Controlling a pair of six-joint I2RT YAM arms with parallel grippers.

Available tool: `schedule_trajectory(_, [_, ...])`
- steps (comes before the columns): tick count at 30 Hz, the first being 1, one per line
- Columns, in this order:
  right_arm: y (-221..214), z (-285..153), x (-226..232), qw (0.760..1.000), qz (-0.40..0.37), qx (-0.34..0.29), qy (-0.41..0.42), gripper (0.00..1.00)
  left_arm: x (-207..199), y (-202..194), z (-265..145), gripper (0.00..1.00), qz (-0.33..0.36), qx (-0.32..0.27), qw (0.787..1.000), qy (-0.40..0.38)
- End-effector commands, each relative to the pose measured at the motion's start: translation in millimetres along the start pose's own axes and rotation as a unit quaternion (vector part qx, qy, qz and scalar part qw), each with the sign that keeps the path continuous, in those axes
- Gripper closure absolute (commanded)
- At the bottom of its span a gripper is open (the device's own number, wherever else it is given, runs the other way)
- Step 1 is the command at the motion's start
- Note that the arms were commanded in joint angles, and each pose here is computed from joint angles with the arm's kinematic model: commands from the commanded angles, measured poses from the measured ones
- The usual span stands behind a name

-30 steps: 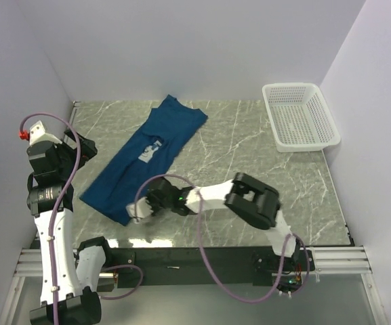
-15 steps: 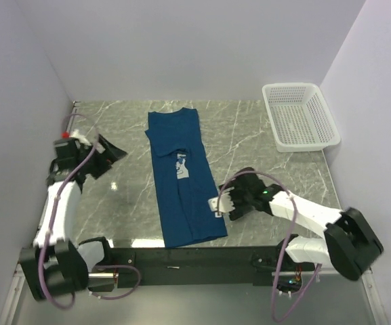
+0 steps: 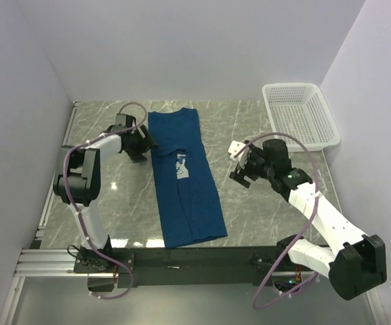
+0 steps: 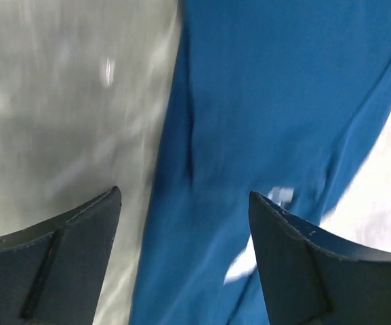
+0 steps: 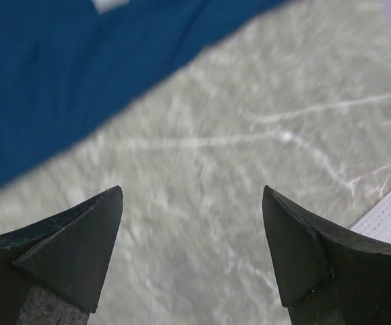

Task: Fold and stack the t-shirts
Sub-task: Fold the tshirt

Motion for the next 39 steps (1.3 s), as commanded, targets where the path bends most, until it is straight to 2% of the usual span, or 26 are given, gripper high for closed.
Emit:
schedule_trajectory(1, [30.9, -10.2, 1.1, 0.992, 0.092, -0.086, 0.017, 0.1, 7.9, 11.4, 22.6, 0.19, 0.011, -0.017, 0.997, 0.076])
schedule_trajectory(5, [42.1, -17.1, -2.5, 0.989, 0.095, -0.11, 0.009, 0.07, 2.4, 39.1, 21.2, 0.18, 0.032, -0.06, 0.995, 0.071])
schedule_trajectory(7, [48.1, -19.1, -3.0, 0.986, 0.11, -0.123, 0.015, 0.07, 6.5, 49.0, 28.6, 0.21, 0.027, -0.057, 0.996, 0.065])
schedule_trajectory(8, [49.5, -19.0, -2.7, 0.985, 0.115, -0.126, 0.018, 0.07, 6.2, 65.3, 27.8, 0.34, 0.024, -0.066, 0.996, 0.05])
schedule_trajectory(11, [52.2, -19.5, -0.2, 0.982, 0.126, -0.14, 0.028, 0.07, 18.0, 81.0, 48.7, 0.68, 0.007, -0.028, 0.999, 0.024])
schedule_trajectory(13, [52.4, -20.7, 0.1, 0.982, 0.126, -0.142, 0.027, 0.07, 26.8, 80.3, 63.3, 0.68, 0.003, -0.005, 1.0, 0.028])
schedule_trajectory(17, [47.4, -21.9, -0.3, 0.981, 0.13, -0.142, 0.024, 0.07, 38.8, 89.0, 69.7, 0.62, -0.002, -0.009, 0.999, 0.037])
schedule_trajectory(22, [45.5, -22.0, -1.2, 0.98, 0.135, -0.143, 0.026, 0.07, 46.2, 90.1, 74.3, 0.62, -0.006, -0.006, 1.0, 0.028])
schedule_trajectory(28, [43.5, -22.8, -3.4, 0.98, 0.138, -0.142, 0.022, 0.07, 44.0, 93.2, 79.0, 0.69, -0.003, 0.005, 1.0, 0.012])
schedule_trajectory(31, [42.8, -25.1, -3.5, 0.979, 0.14, -0.145, 0.025, 0.07, 43.8, 95.0, 79.8, 0.77, -0.005, 0.003, 1.0, 0.016])
schedule_trajectory(35, [40.8, -25.8, -2.2, 0.979, 0.141, -0.146, 0.032, 0.07, 41.8, 97.8, 80.2, 0.99, -0.007, 0.003, 1.0, 0.011])
schedule_trajectory(39, [38.8, -25.8, -1.7, 0.978, 0.143, -0.145, 0.035, 0.07, 27.8, 109.2, 60.7, 0.99, 0.012, -0.029, 0.999, -0.008])
Point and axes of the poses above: each gripper's point midway between its finger pads, its own z axis out along the fingers, its own x axis along the line the jaws close on, y = z × x, the point moved 10 cm from there along -z, back along the fingers, and after that the axes turned 9 degrees about z, right-handed, at the moved point
